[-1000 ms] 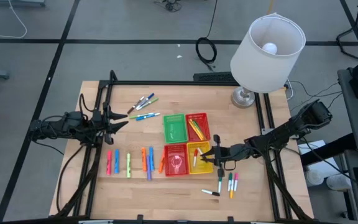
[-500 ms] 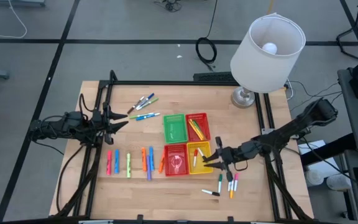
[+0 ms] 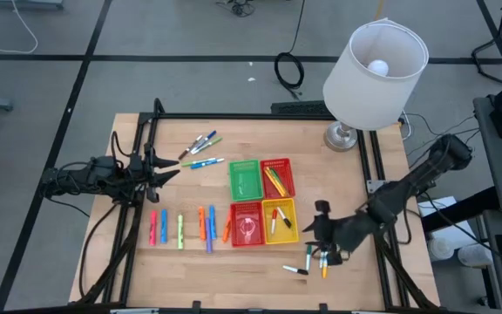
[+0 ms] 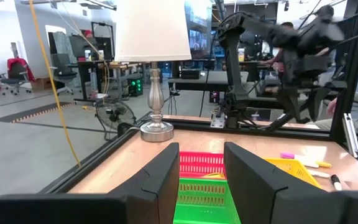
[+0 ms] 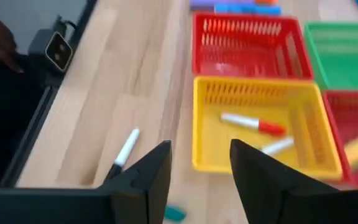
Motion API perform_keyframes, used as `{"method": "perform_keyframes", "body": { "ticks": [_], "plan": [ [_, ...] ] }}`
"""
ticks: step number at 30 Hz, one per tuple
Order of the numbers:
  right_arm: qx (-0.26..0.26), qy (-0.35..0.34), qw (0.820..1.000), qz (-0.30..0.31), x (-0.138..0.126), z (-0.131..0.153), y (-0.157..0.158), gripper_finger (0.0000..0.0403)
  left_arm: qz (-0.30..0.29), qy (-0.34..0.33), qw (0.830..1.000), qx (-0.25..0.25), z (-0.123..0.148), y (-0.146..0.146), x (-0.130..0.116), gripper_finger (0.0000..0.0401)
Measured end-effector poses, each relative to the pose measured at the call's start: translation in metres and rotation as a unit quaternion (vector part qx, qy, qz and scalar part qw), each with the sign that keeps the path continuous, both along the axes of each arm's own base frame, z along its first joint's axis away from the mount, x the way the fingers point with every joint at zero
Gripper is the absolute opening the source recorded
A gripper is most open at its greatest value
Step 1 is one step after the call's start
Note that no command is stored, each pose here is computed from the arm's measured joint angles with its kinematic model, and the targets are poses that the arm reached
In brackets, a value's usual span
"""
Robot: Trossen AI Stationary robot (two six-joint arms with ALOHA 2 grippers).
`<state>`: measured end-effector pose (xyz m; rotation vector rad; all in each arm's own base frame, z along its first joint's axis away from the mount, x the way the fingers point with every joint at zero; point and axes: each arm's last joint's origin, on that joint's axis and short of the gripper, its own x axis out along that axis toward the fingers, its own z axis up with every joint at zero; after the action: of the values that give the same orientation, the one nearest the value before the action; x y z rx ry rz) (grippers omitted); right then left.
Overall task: Pick & Place Markers
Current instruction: Put the small pink highlighter pen into the yellow bin
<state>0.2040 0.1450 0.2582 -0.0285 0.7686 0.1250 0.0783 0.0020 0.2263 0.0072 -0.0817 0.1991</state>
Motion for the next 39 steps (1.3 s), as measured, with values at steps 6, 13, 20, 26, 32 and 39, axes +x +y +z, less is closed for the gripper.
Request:
{"method": "perform_keyframes", "body": {
  "ticks": [6, 13, 20, 26, 32, 39],
  "plan": [
    [0.029, 0.142, 0.988, -0.052, 0.008, 0.014, 0.024, 0.0153, 0.000, 0.000, 1.000, 0.000, 0.000, 0.000, 0.000, 0.0134],
    [0.088, 0.286, 0.936, -0.187, 0.017, -0.018, 0.030, 0.0150, 0.000, 0.000, 1.000, 0.000, 0.000, 0.000, 0.000, 0.0134],
    [0.139, 0.379, 0.824, -0.397, 0.022, -0.043, 0.023, 0.0137, 0.000, 0.000, 1.000, 0.000, 0.000, 0.000, 0.000, 0.0134],
    [0.166, 0.408, 0.766, -0.468, 0.028, -0.056, 0.024, 0.0127, 0.000, 0.000, 1.000, 0.000, 0.000, 0.000, 0.000, 0.0134],
    [0.156, 0.418, 0.735, -0.510, 0.026, -0.069, 0.022, 0.0119, 0.000, 0.000, 1.000, 0.000, 0.000, 0.000, 0.000, 0.0134],
    [0.140, 0.404, 0.702, -0.570, 0.009, -0.089, 0.014, 0.0118, 0.000, 0.000, 1.000, 0.000, 0.000, 0.000, 0.000, 0.0134]
  ]
}}
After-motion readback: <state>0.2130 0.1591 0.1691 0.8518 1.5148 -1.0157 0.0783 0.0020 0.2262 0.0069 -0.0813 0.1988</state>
